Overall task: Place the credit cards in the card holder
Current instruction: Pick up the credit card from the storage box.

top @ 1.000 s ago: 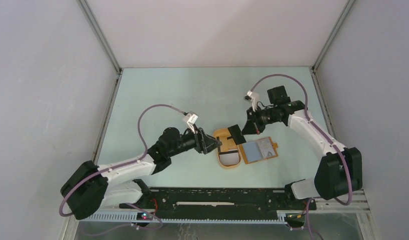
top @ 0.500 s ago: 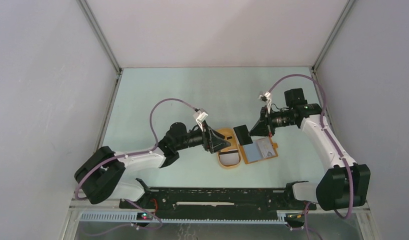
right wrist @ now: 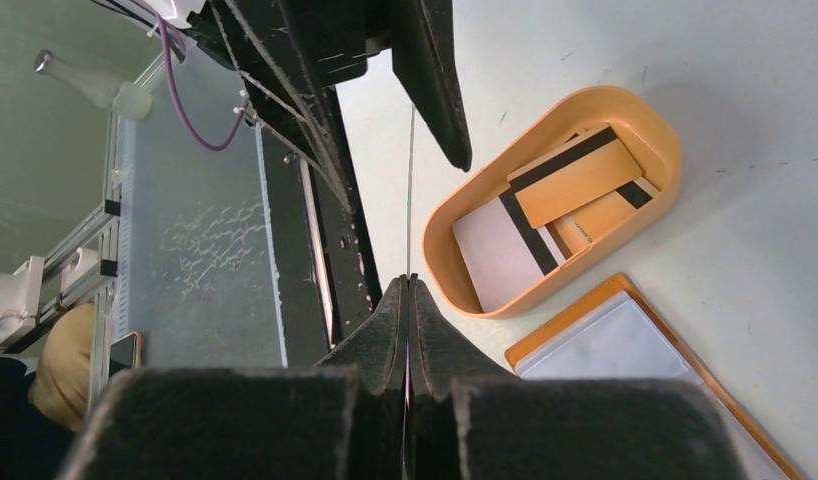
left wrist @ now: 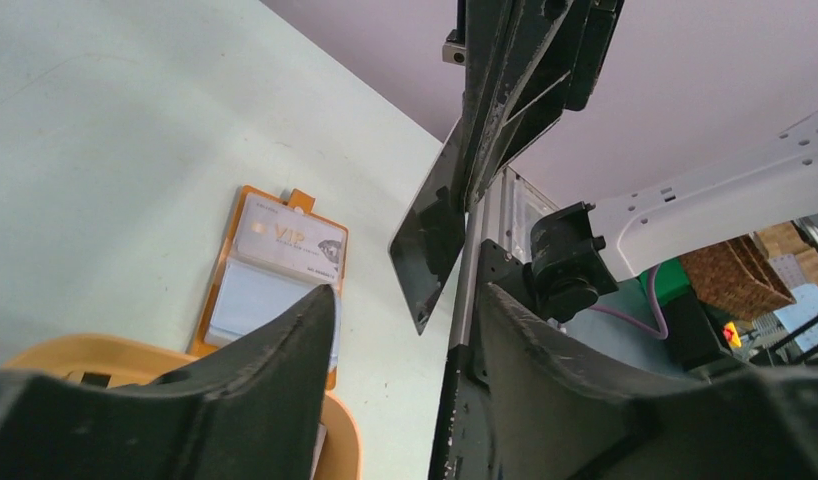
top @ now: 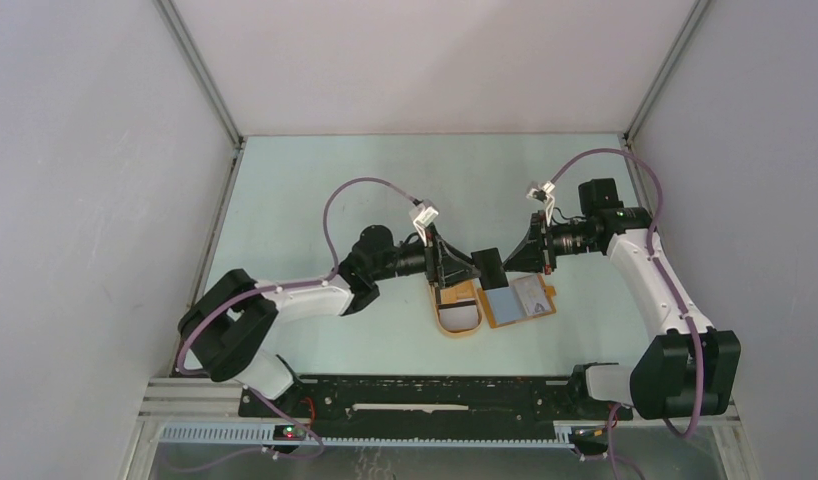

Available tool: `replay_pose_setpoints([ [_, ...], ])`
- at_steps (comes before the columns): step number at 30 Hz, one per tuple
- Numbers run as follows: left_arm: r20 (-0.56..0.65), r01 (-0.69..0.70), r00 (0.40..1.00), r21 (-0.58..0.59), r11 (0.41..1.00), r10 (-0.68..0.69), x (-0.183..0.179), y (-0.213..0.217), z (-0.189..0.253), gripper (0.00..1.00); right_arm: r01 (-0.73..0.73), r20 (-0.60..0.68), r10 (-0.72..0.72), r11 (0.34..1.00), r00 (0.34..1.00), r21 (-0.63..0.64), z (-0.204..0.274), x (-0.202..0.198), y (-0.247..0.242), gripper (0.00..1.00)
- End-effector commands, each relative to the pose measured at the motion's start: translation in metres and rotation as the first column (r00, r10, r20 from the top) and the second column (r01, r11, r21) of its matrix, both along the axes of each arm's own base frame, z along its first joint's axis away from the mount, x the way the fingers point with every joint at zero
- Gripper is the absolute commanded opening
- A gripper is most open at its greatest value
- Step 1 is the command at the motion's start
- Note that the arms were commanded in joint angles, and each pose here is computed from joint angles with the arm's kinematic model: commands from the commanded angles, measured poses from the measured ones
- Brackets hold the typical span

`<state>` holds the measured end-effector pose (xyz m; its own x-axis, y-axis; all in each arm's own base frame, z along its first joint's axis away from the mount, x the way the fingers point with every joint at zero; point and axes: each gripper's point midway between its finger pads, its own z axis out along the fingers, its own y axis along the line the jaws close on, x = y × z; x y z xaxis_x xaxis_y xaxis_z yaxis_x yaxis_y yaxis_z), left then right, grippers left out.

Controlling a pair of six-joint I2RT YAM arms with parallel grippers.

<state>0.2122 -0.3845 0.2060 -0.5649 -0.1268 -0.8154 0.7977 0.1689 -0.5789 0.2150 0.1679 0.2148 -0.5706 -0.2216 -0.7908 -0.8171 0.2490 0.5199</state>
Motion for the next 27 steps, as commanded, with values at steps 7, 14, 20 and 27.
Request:
replay_pose_setpoints([
  [7,0.06,0.122,0.991,-0.083,0.989,-0.117,-0.007,-0.02,0.038,0.23,-0.032,-0.016,0.033,0.999,0.999,0.04,0.002,-0.004,0.005,0.0],
  [14,0.034,0.123,0.992,-0.102,0.987,-0.12,-0.008,-0.02,0.036,0.0,-0.03,-0.037,0.033,0.997,0.999,0.072,0.006,-0.004,0.006,0.33],
  [20,0.028,0.135,0.991,-0.136,0.981,-0.132,-0.011,-0.024,0.041,0.0,-0.026,-0.079,0.035,0.993,0.996,0.115,0.01,-0.002,0.008,0.48],
  [27,0.015,0.196,0.981,-0.121,0.973,-0.196,-0.019,-0.032,0.03,0.0,-0.006,-0.087,0.019,0.988,0.996,0.156,0.019,0.003,0.006,0.45],
])
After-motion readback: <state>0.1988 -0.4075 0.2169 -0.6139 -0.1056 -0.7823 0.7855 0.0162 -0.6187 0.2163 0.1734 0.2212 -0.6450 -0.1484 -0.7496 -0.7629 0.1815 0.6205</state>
